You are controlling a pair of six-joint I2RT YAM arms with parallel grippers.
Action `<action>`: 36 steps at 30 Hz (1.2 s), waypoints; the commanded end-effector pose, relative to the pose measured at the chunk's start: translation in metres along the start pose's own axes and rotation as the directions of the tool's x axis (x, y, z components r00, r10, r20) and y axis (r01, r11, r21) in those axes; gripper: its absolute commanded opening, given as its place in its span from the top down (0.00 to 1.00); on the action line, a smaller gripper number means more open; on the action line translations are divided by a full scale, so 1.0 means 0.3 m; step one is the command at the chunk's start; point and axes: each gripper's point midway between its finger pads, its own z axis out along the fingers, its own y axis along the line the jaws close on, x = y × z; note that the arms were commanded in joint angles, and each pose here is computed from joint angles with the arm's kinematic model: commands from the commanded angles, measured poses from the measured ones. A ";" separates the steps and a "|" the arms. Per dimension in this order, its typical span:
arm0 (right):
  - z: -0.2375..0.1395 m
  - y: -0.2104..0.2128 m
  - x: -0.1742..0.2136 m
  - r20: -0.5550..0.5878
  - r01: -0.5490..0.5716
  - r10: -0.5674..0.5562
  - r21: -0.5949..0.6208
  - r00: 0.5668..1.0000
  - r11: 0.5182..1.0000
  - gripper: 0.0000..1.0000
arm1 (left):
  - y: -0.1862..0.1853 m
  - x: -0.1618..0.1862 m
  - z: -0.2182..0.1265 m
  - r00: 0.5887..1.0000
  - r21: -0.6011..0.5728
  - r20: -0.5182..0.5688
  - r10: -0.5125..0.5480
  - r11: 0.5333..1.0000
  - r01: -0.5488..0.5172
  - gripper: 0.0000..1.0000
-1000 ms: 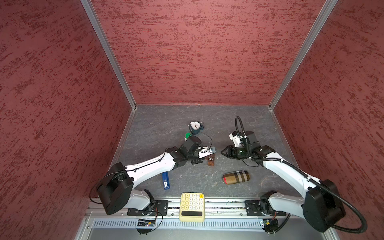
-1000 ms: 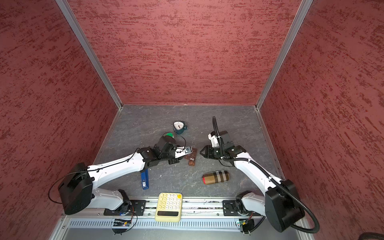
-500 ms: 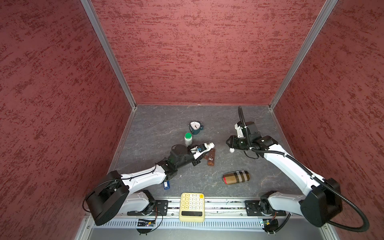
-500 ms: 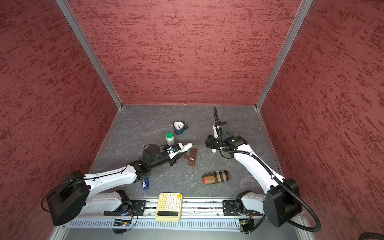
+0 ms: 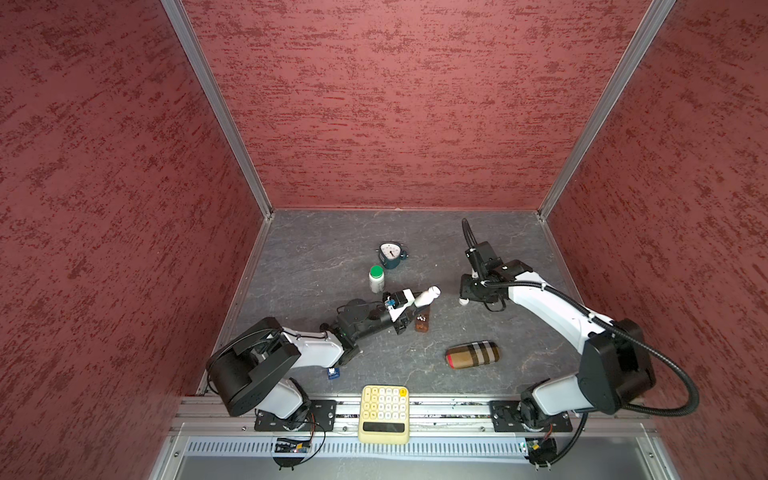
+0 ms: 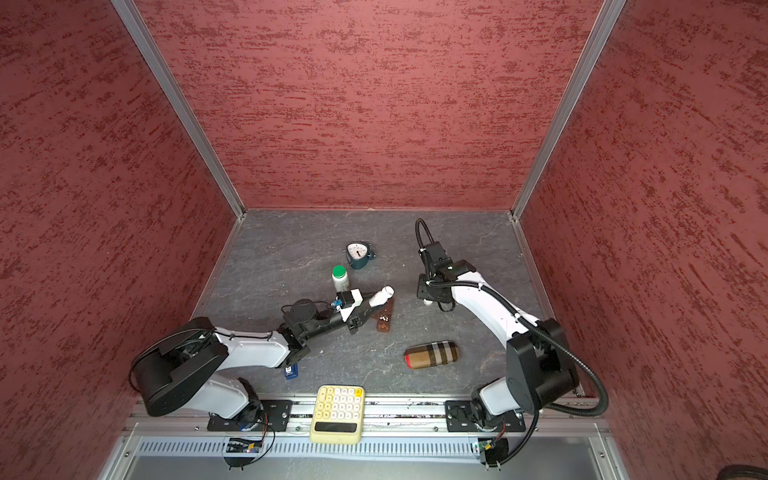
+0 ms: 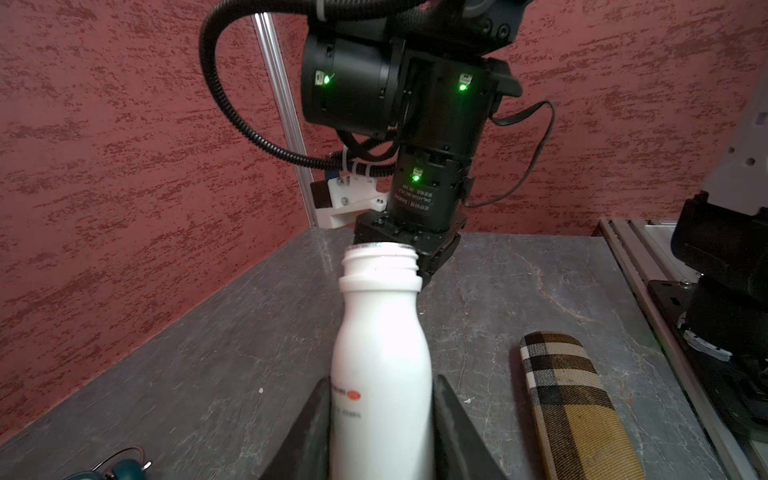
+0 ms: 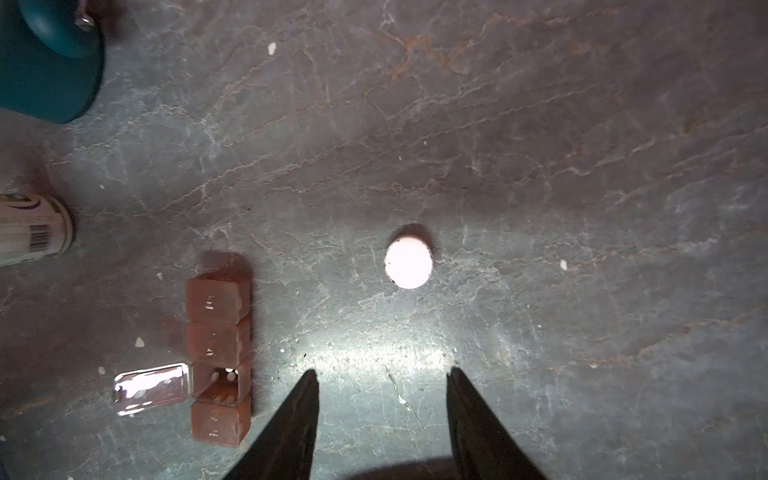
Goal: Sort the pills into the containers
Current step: 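Raise the white bottle upright with the left gripper while right moves toward the cap, then lower the right gripper over the white cap and close on it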
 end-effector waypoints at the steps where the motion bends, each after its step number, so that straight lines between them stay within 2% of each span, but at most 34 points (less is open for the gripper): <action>1: 0.000 0.000 -0.030 0.026 -0.041 0.041 0.028 0.999 0.999 0.49 | -0.025 -0.059 0.010 0.996 0.035 0.085 -0.003 0.999 0.000 1.00; 16: 0.149 -0.013 -0.038 -0.090 -0.064 0.076 0.131 0.993 0.989 0.49 | -0.041 -0.035 -0.024 0.996 0.039 0.086 -0.021 0.999 0.018 1.00; 24: 0.201 -0.062 -0.031 -0.132 -0.084 0.108 0.177 0.985 0.981 0.47 | -0.045 -0.034 -0.042 0.997 0.041 0.074 -0.016 0.999 0.013 1.00; 36: 0.254 -0.056 -0.020 -0.183 -0.064 0.093 0.161 0.979 0.985 0.51 | -0.049 -0.032 -0.037 0.997 0.045 0.073 -0.019 0.999 0.016 1.00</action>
